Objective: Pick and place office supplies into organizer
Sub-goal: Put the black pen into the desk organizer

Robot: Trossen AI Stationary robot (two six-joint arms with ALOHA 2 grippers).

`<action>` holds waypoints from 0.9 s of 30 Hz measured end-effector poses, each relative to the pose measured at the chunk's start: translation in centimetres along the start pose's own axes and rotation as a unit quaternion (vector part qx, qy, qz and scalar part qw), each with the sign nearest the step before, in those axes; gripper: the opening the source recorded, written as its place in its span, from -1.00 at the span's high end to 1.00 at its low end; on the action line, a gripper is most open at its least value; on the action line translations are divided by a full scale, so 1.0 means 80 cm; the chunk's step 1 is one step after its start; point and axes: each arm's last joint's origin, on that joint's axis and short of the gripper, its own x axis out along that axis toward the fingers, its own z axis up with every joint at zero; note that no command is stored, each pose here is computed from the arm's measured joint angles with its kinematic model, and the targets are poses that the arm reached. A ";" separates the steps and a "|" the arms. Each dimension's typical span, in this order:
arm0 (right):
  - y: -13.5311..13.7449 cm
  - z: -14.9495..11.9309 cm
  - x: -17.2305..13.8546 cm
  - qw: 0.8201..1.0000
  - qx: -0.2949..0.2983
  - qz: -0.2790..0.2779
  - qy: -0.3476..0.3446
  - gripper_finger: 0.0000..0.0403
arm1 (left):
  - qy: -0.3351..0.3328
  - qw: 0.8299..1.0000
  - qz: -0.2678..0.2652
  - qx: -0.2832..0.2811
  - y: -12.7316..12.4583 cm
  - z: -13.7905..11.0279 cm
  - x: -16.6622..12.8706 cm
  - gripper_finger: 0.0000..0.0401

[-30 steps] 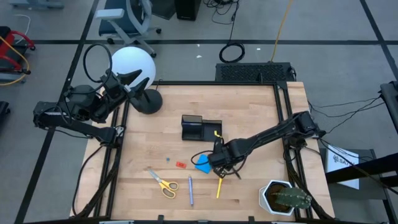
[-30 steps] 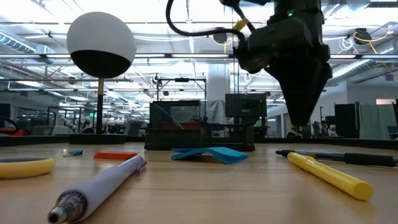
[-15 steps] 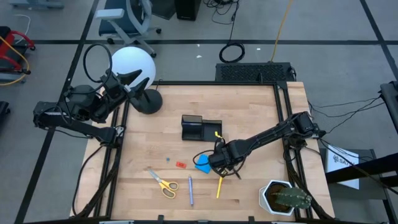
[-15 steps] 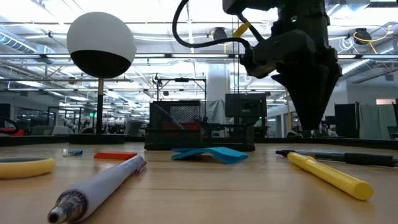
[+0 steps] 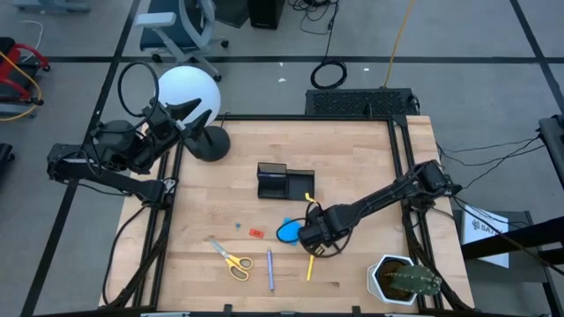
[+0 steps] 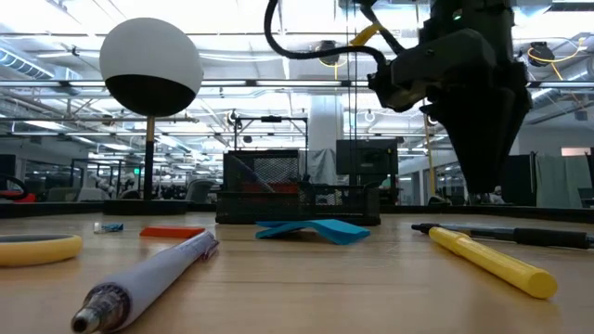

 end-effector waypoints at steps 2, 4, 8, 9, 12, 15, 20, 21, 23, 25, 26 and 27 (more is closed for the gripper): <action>0.002 -0.004 0.000 1.000 0.003 0.000 0.000 0.56 | 0.000 1.000 0.000 0.000 0.000 0.000 0.000 0.00; 0.003 -0.007 0.000 1.000 0.001 0.001 -0.001 0.56 | 0.000 1.000 0.000 0.000 0.000 0.000 0.000 0.00; 0.005 -0.010 0.000 1.000 0.004 -0.001 -0.012 0.56 | 0.000 1.000 0.000 0.000 0.000 0.000 0.000 0.00; 0.005 -0.011 0.002 1.000 0.003 0.000 -0.014 0.56 | 0.000 1.000 0.000 0.000 0.000 0.000 0.000 0.00; 0.003 -0.012 0.010 1.000 0.004 0.002 -0.014 0.56 | 0.000 1.000 0.000 0.000 0.000 0.000 0.000 0.00; 0.000 -0.013 0.022 1.000 0.005 0.006 -0.012 0.56 | 0.000 1.000 0.000 0.000 0.000 0.000 0.000 0.00; -0.004 -0.016 0.042 1.000 0.010 0.025 0.006 0.56 | 0.000 1.000 0.000 0.000 0.000 0.000 0.000 0.00; -0.004 -0.016 0.046 1.000 0.012 0.029 0.005 0.56 | 0.000 1.000 0.000 0.000 0.000 0.000 0.000 0.00; -0.006 -0.017 0.051 0.999 0.016 0.037 0.006 0.56 | 0.000 1.000 0.000 0.000 0.000 0.000 0.000 0.00; -0.007 -0.018 0.054 0.999 0.017 0.044 0.013 0.56 | 0.000 1.000 0.000 0.000 0.000 0.000 0.000 0.00; -0.008 -0.019 0.055 0.999 0.017 0.045 0.017 0.56 | 0.000 1.000 0.000 0.000 0.000 0.000 0.000 0.00; -0.008 -0.019 0.056 0.999 0.017 0.044 0.020 0.56 | 0.000 1.000 0.000 0.000 0.000 0.000 0.000 0.00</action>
